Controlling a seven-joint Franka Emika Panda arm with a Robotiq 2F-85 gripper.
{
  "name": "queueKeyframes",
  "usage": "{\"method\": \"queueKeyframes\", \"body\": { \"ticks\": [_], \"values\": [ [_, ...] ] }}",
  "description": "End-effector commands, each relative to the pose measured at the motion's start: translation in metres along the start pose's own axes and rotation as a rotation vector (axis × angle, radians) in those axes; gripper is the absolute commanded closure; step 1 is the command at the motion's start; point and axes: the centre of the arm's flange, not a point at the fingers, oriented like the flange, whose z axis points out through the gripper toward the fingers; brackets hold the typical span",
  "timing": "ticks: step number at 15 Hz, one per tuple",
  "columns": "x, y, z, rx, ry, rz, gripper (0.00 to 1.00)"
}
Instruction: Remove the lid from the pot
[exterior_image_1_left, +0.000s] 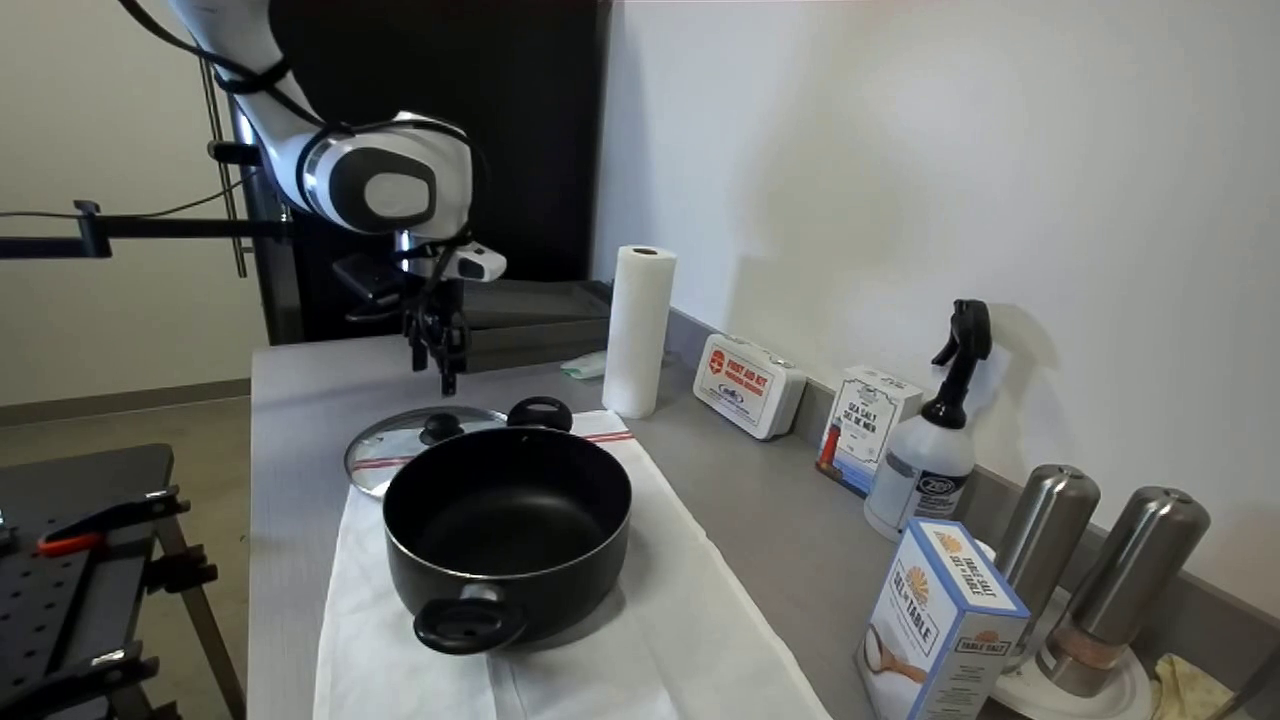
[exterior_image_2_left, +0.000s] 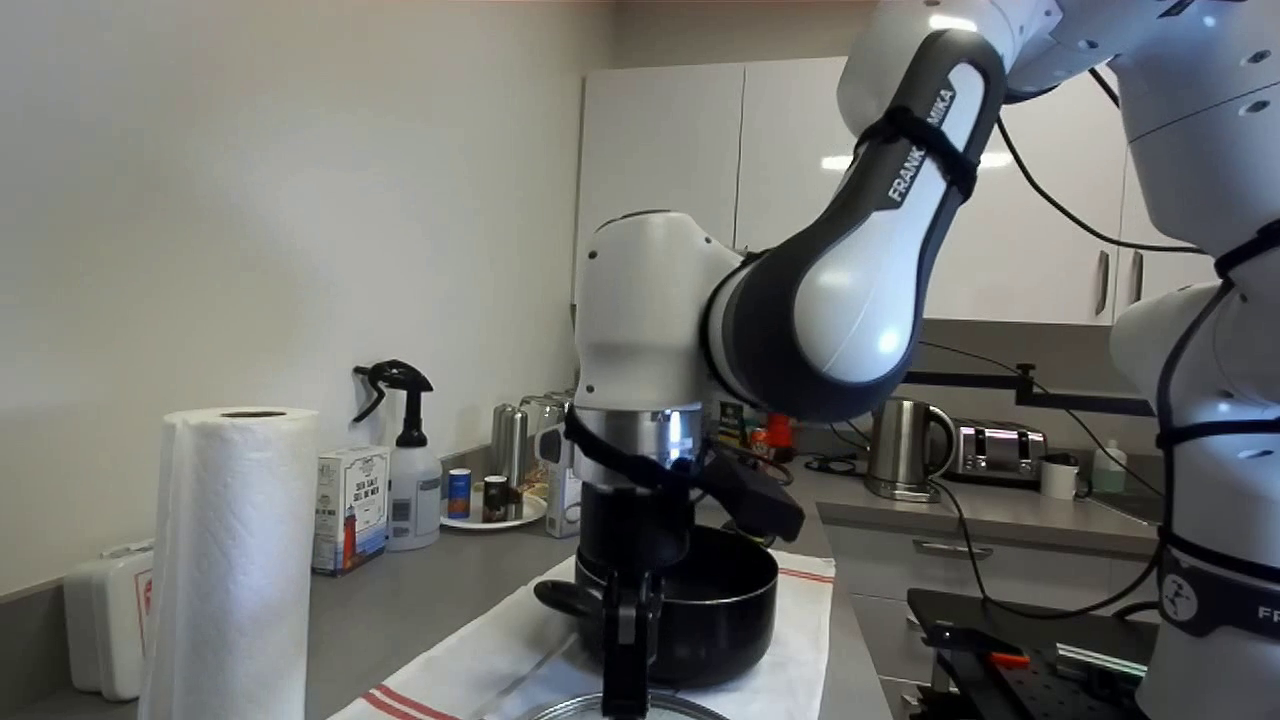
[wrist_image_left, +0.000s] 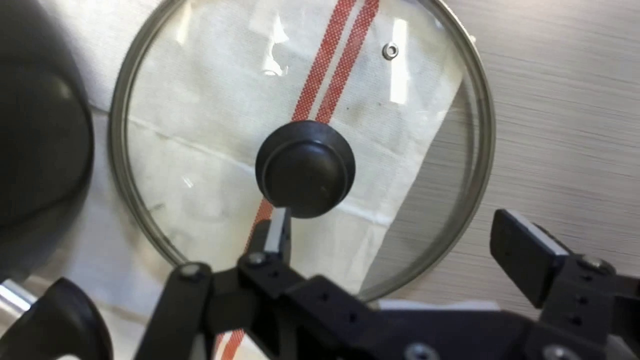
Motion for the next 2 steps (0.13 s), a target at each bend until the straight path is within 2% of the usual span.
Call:
{"method": "queueKeyframes", "body": {
  "ticks": [1, 2],
  "values": [
    [-0.031, -0.007, -0.054, -0.012, 0.043, -0.053, 0.00],
    [-0.036, -0.007, -0.065, -0.008, 0.056, -0.062, 0.00]
  ]
}}
